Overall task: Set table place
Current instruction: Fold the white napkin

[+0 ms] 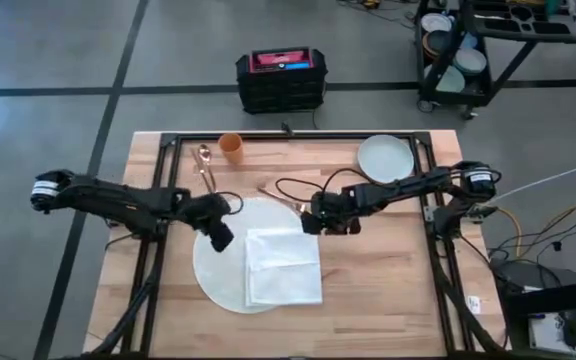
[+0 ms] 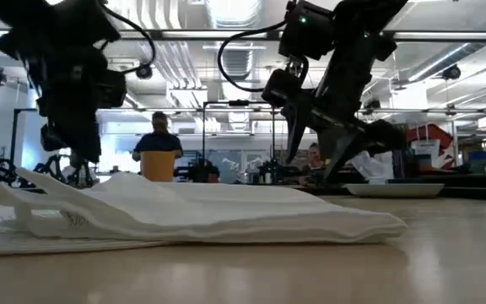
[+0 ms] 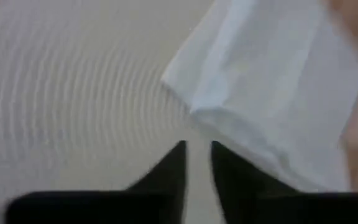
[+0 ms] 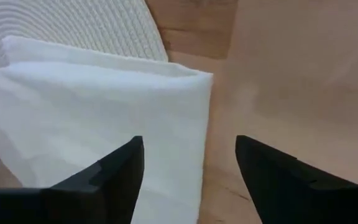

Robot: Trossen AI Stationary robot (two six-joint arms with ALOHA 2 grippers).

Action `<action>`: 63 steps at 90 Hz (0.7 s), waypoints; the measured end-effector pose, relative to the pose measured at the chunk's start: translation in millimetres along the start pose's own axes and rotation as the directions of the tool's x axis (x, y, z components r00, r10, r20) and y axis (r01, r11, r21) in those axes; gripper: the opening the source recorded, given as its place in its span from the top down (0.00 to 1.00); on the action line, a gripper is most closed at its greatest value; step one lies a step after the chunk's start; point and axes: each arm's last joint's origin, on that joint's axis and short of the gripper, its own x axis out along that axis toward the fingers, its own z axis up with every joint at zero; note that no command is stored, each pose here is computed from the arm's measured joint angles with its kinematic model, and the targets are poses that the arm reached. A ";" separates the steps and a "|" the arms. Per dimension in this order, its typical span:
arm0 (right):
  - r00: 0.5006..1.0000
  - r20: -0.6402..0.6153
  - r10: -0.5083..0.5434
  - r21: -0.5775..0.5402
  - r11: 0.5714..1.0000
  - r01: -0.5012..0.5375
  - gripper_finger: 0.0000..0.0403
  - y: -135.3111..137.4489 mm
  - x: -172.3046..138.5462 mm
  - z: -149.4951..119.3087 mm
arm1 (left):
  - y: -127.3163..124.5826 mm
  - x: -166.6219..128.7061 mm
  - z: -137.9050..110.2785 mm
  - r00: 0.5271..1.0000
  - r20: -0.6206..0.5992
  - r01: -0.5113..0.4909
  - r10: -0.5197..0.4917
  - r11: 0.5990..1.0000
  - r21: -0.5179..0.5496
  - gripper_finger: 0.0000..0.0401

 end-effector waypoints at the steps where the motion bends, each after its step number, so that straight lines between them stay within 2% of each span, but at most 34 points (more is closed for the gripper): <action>1: 1.000 -0.002 0.000 0.002 1.000 0.000 0.43 0.0 0.0 0.0 | 0.7 -0.2 -0.7 1.000 0.011 0.013 -0.013 1.000 -0.010 0.96; 15: 0.999 -0.034 0.004 0.032 0.999 -0.003 0.46 -0.1 -0.3 0.5 | 12.6 4.7 -15.6 0.987 0.062 0.156 -0.148 0.978 -0.136 1.00; 25: 0.999 -0.047 0.003 0.045 0.999 -0.001 0.49 -0.4 -0.6 1.4 | 18.7 9.3 -29.2 0.981 0.025 0.194 -0.192 0.963 -0.190 1.00; 43: 0.999 -0.046 0.003 0.022 1.000 -0.002 0.56 -0.5 -0.6 1.5 | 12.4 7.9 -39.5 0.970 -0.007 0.238 -0.244 0.950 -0.204 1.00; 52: 0.999 -0.043 0.001 -0.004 1.000 -0.001 0.68 -0.7 -0.6 1.5 | 11.8 8.1 -38.3 0.972 0.025 0.233 -0.234 0.944 -0.232 1.00; 63: 0.999 -0.042 -0.024 -0.034 0.999 0.023 0.93 -3.1 -0.9 1.3 | 14.3 10.8 -37.2 0.982 0.078 0.185 -0.169 0.937 -0.295 1.00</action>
